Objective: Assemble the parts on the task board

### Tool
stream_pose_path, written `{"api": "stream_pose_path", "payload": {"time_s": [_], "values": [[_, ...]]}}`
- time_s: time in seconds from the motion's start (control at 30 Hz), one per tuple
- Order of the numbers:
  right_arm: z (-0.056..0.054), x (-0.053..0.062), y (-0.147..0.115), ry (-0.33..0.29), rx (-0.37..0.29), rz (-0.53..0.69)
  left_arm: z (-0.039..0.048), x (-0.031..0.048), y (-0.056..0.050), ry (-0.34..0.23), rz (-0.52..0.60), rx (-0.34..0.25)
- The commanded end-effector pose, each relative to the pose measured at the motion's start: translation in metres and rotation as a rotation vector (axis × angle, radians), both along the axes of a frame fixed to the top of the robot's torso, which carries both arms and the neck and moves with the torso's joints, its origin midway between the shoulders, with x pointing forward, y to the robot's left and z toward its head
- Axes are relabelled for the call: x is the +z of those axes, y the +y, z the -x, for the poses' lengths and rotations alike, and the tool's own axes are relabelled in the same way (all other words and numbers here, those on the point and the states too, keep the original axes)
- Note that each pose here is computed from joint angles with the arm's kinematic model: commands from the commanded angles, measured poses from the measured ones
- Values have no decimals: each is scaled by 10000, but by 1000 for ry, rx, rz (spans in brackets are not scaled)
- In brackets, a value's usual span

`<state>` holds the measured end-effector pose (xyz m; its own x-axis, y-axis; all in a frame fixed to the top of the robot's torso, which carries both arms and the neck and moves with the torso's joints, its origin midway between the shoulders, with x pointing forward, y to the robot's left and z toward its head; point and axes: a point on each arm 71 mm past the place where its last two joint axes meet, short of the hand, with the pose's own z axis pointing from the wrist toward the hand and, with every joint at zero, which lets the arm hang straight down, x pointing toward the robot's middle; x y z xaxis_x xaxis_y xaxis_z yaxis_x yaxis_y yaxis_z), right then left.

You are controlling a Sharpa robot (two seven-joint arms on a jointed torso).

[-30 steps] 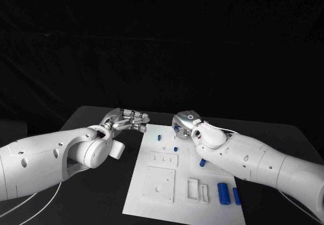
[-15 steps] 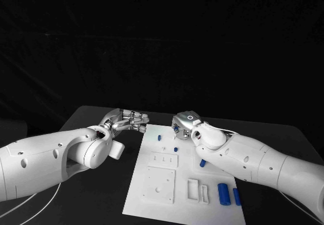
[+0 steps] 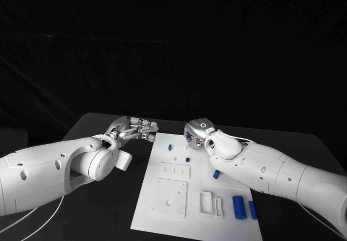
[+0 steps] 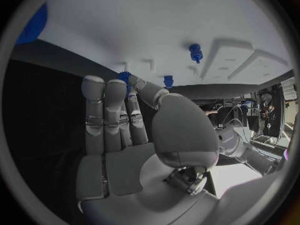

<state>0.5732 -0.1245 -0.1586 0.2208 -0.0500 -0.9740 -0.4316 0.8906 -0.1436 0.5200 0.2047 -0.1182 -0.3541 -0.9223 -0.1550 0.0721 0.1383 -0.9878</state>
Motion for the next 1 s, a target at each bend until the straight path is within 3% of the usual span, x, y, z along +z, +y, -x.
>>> {"api": "stream_pose_path", "payload": {"time_s": [0.03,1.0], "values": [[1,-85,-47,29,-32,48,1,22,-14,-8,3,-13],[46,-105,-43,32,-11,30,-13,19,-1,-9,1,-9]]}}
